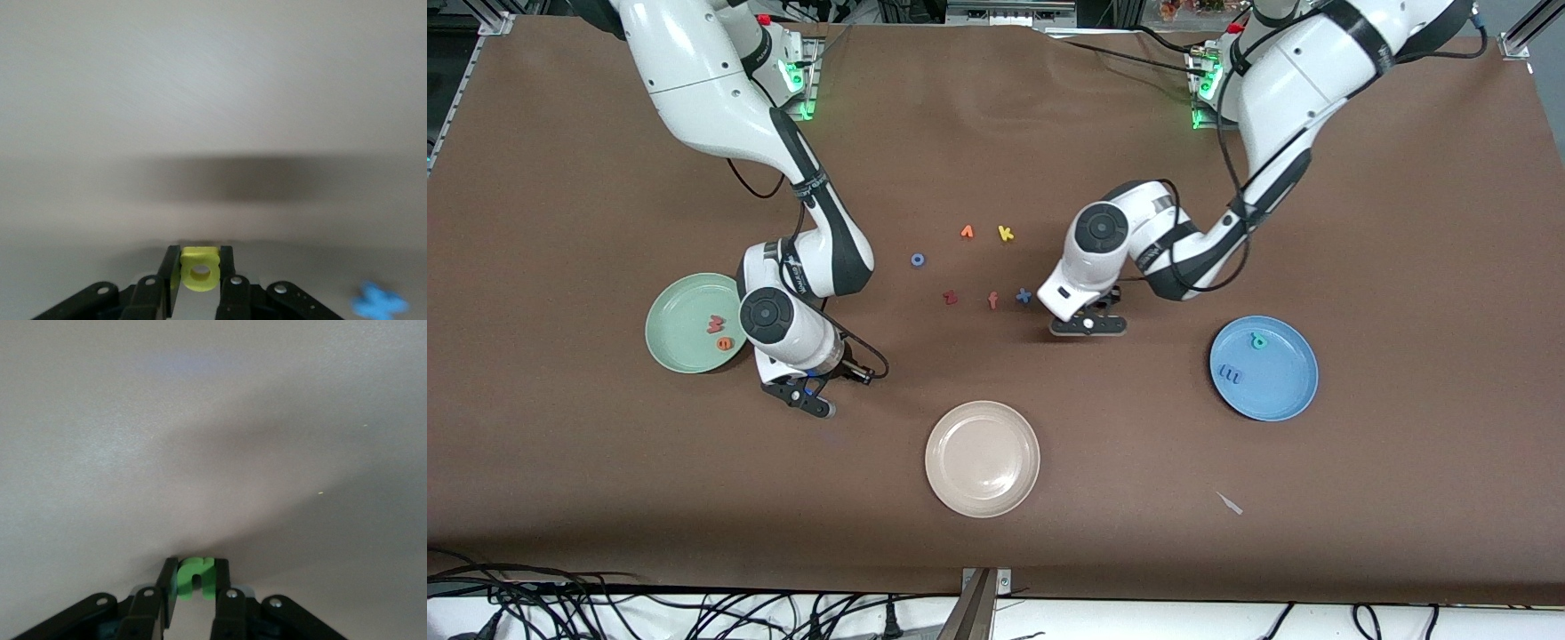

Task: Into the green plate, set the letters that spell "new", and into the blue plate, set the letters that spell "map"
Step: 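Grasp the yellow d with the left gripper while the right gripper grips n, then place the d on the blue plate while the right gripper drops n in green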

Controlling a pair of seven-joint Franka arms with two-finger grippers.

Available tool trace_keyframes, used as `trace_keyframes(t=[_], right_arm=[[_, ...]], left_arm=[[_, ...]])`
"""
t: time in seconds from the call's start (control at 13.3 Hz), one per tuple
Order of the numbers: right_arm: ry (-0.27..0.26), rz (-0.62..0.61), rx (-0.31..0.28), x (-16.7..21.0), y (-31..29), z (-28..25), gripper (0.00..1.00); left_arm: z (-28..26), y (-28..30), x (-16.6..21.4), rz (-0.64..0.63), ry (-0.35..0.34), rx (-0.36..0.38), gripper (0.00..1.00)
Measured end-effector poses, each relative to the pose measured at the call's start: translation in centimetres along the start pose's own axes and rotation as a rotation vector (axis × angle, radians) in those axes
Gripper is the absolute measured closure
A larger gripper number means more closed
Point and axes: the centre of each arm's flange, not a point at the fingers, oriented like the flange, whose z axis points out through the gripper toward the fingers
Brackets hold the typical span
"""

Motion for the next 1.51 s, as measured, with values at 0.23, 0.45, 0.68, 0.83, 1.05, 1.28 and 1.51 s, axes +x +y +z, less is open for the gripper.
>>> trace_keyframes(t=[0.23, 0.45, 0.68, 0.83, 1.05, 1.28, 1.51], right_arm=[[-0.047, -0.008, -0.035, 0.9, -0.1, -1.9, 0.74], [-0.114, -0.083, -0.111, 3.4, 3.9, -4.6, 0.74], [-0.142, -0.170, -0.139, 5.4, 9.5, -7.0, 0.74], [-0.168, -0.222, -0.153, 5.7, 14.0, -7.4, 0.74], [-0.199, -0.276, -0.170, 6.2, 20.2, -7.1, 0.74], [-0.194, -0.285, -0.177, 6.7, 24.3, -5.7, 0.67], [-0.206, -0.295, -0.172, 6.9, 23.8, -6.6, 0.34]], left_arm=[[-3.2, -9.0, 4.2, 0.036, -0.023, 0.043, 0.73], [-4.9, -18.4, 7.3, 0.099, -0.028, 0.038, 0.73], [-4.0, -26.8, 8.9, 0.146, -0.049, 0.023, 0.73], [-2.5, -31.0, 9.3, 0.167, -0.064, -0.005, 0.73], [-1.5, -32.2, 10.1, 0.166, -0.052, -0.041, 0.56], [-5.2, -31.6, 11.4, 0.170, 0.008, -0.033, 0.24], [-14.0, -29.1, 11.4, 0.192, 0.014, 0.022, 0.00]])
